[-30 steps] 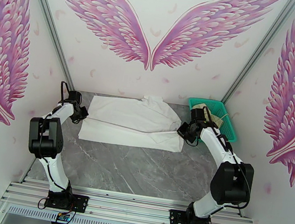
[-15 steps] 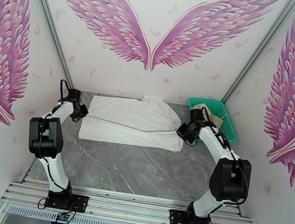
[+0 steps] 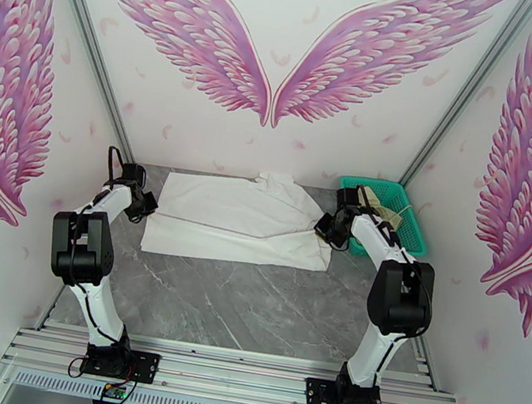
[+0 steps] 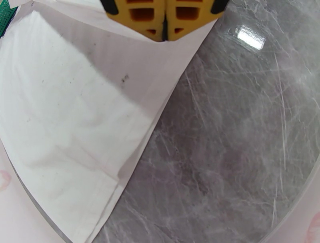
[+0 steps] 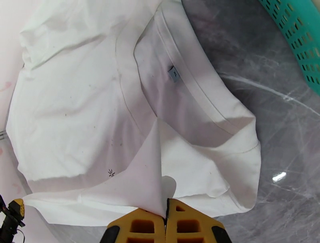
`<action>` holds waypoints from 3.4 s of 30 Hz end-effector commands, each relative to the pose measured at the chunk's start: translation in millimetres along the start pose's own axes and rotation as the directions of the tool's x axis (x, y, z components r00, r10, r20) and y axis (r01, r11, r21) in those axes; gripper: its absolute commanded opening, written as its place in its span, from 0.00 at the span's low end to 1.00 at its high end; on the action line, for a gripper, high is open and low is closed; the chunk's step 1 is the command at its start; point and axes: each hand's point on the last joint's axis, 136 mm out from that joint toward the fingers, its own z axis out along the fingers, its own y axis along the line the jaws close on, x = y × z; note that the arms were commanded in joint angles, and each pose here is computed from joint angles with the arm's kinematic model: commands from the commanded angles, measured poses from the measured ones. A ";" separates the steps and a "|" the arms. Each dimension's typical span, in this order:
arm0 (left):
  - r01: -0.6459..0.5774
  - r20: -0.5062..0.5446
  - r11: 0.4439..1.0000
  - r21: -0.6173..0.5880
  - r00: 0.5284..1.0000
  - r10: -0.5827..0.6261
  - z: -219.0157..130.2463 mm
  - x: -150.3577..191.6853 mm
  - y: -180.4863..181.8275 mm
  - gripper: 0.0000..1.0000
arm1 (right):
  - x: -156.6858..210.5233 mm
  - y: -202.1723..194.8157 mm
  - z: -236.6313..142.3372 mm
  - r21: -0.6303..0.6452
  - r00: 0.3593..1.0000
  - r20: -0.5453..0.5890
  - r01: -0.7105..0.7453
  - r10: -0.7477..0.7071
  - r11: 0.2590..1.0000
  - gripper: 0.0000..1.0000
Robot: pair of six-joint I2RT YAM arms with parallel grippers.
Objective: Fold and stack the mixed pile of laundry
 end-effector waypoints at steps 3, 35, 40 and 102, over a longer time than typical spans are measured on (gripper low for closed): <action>0.003 0.008 1.000 -0.027 1.000 -0.003 -0.2 -4.7 13.0 0.00 | -9.1 5.7 4.9 0.003 1.000 -0.003 0.030 -0.030 1.000 0.00; 0.009 0.076 0.998 0.056 0.997 -0.013 -83.1 28.7 18.4 0.00 | 13.5 -9.0 -61.5 0.013 0.993 0.091 0.076 -0.077 0.997 0.00; 0.005 0.084 0.999 0.054 0.996 -0.009 -91.9 38.8 26.0 0.00 | 9.3 -9.3 -55.5 0.017 0.993 0.086 0.077 -0.078 0.997 0.00; -0.188 -0.123 0.979 0.074 0.973 0.196 44.5 117.9 -34.8 0.41 | 50.7 40.1 51.3 -0.041 0.990 0.019 0.140 -0.139 0.989 0.48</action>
